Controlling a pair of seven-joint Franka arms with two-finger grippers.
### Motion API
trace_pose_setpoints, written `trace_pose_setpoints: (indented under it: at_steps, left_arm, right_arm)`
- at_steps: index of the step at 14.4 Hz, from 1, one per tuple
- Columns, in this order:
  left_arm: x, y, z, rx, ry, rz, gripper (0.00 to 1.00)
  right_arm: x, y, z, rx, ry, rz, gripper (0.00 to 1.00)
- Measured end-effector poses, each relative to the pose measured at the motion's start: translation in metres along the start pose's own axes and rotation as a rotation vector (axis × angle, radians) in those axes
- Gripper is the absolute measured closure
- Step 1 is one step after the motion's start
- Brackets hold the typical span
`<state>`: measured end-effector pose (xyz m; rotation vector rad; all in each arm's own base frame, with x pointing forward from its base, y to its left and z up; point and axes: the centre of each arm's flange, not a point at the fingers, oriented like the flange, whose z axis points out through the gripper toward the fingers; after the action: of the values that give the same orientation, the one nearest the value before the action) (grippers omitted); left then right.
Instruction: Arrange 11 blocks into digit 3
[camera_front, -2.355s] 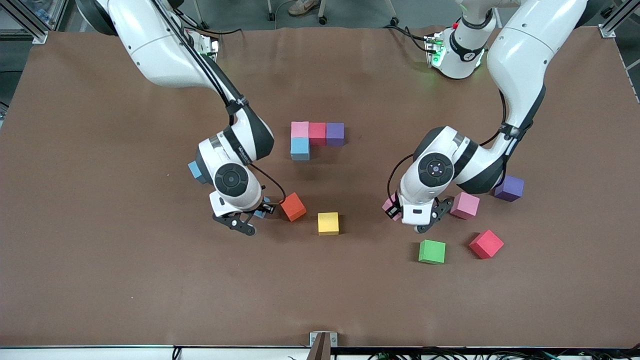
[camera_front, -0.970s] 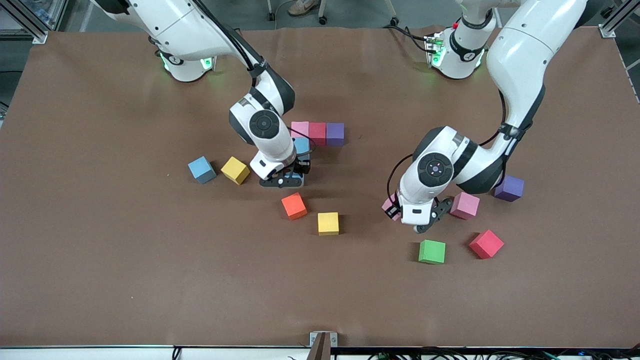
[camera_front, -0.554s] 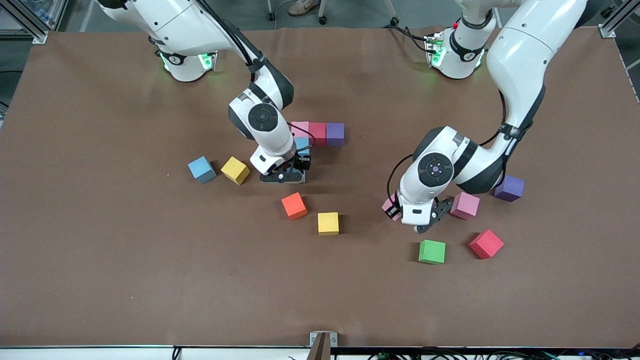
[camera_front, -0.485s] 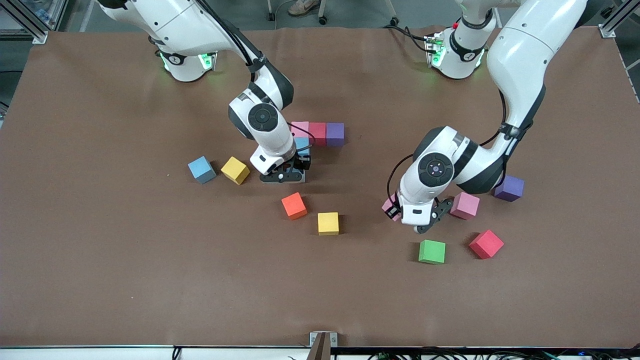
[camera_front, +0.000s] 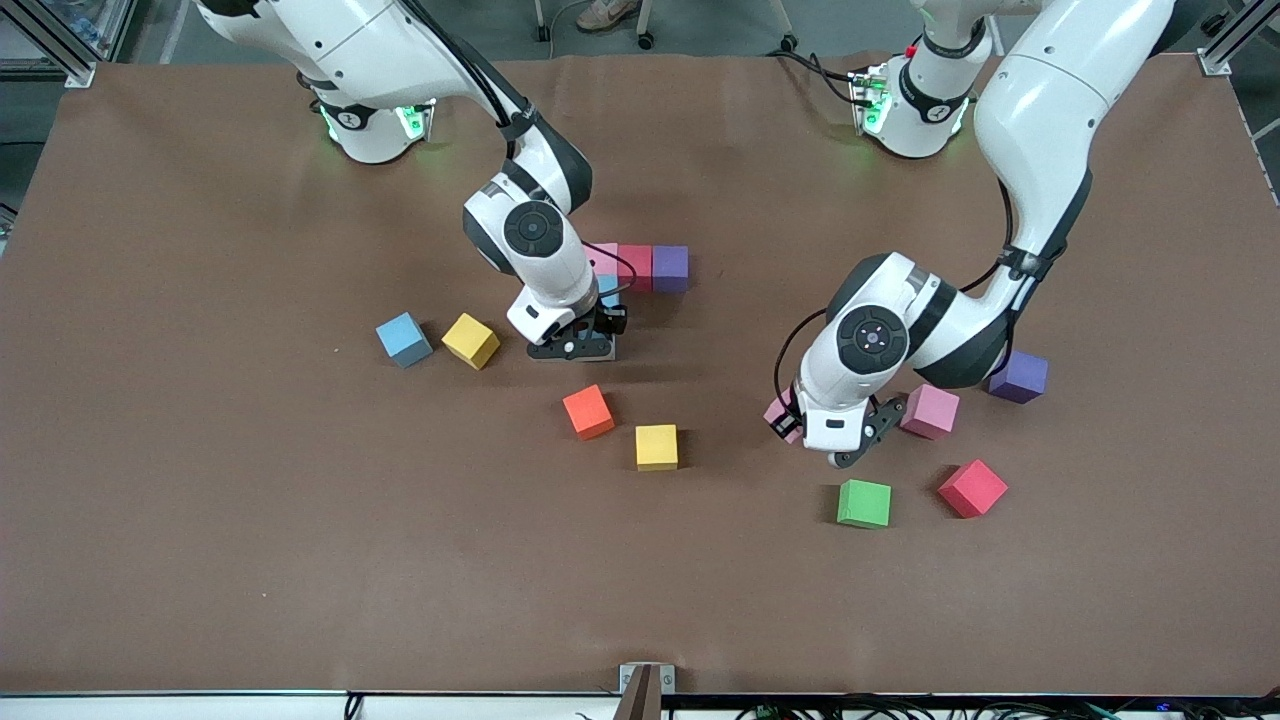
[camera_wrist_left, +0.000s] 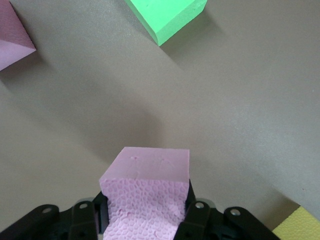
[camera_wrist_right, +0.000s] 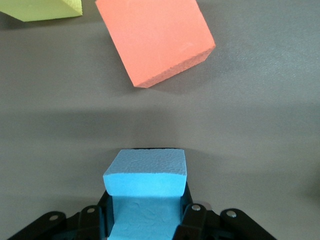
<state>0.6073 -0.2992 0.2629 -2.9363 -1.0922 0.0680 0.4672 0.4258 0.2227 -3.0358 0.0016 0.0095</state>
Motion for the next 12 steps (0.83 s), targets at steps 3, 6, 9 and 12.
trace_pose_setpoints:
  at_steps: [3,6,9,12]
  left_arm:
    - [0.0,0.001,-0.001,-0.003,0.001,-0.001,0.45]
    - [0.0,0.003,-0.006,-0.009,0.004,-0.004,0.45]
    - [-0.002,0.003,-0.025,-0.003,0.008,-0.028,0.45]
    - [-0.023,0.01,-0.047,-0.024,-0.01,-0.073,0.45]
  right_arm:
    - [-0.001,-0.002,0.0,0.001,0.001,-0.006,0.48]
    - [-0.003,-0.002,0.004,-0.004,-0.004,-0.014,0.48]
    - [-0.005,-0.002,0.011,-0.009,-0.014,-0.032,0.48]
    - [-0.004,-0.003,0.011,-0.009,-0.014,-0.036,0.48]
